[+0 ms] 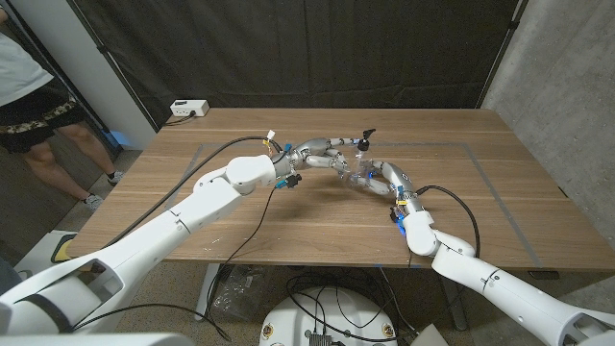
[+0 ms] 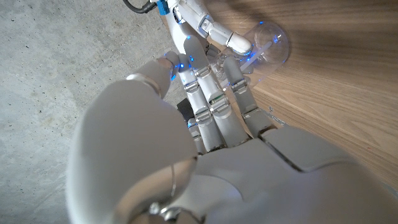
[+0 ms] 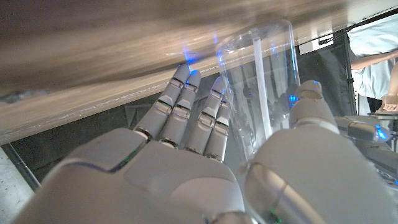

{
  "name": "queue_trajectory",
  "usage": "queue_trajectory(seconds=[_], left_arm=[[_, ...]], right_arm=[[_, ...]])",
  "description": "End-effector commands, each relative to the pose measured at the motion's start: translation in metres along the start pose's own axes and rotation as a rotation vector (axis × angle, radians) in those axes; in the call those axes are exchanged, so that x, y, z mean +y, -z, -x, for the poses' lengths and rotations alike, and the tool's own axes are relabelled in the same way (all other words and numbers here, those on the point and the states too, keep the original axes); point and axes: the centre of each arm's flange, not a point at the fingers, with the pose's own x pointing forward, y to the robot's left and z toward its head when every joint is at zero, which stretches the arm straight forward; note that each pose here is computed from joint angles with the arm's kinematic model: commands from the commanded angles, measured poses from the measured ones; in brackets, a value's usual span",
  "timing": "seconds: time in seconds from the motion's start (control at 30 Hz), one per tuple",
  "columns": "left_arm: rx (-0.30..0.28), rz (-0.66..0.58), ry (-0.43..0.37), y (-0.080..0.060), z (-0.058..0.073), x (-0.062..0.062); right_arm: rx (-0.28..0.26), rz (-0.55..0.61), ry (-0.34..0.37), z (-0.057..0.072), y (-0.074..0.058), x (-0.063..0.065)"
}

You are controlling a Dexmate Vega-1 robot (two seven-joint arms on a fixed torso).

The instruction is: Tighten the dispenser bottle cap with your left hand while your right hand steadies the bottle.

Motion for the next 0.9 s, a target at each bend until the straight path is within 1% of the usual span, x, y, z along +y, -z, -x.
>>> queue_trajectory(seconds=[0.03,0.6,0.77,0.9], left_arm=[[0.002,-0.019,0.037,-0.002,-0.008,-0.001],[0.000,-0.042,0.069,-0.005,-0.013,-0.003],[-0.010,-0.057,0.087,-0.009,-0.018,-0.004],[-0.015,-0.070,0.107,-0.012,-0.025,-0.005]], right_arm=[[0.011,0.007,0.015,0.008,-0.001,-0.004],[0.003,0.027,-0.002,0.010,-0.004,-0.003],[0.000,0.028,-0.005,0.009,-0.005,-0.003],[-0.002,0.027,-0.005,0.008,-0.005,-0.002]])
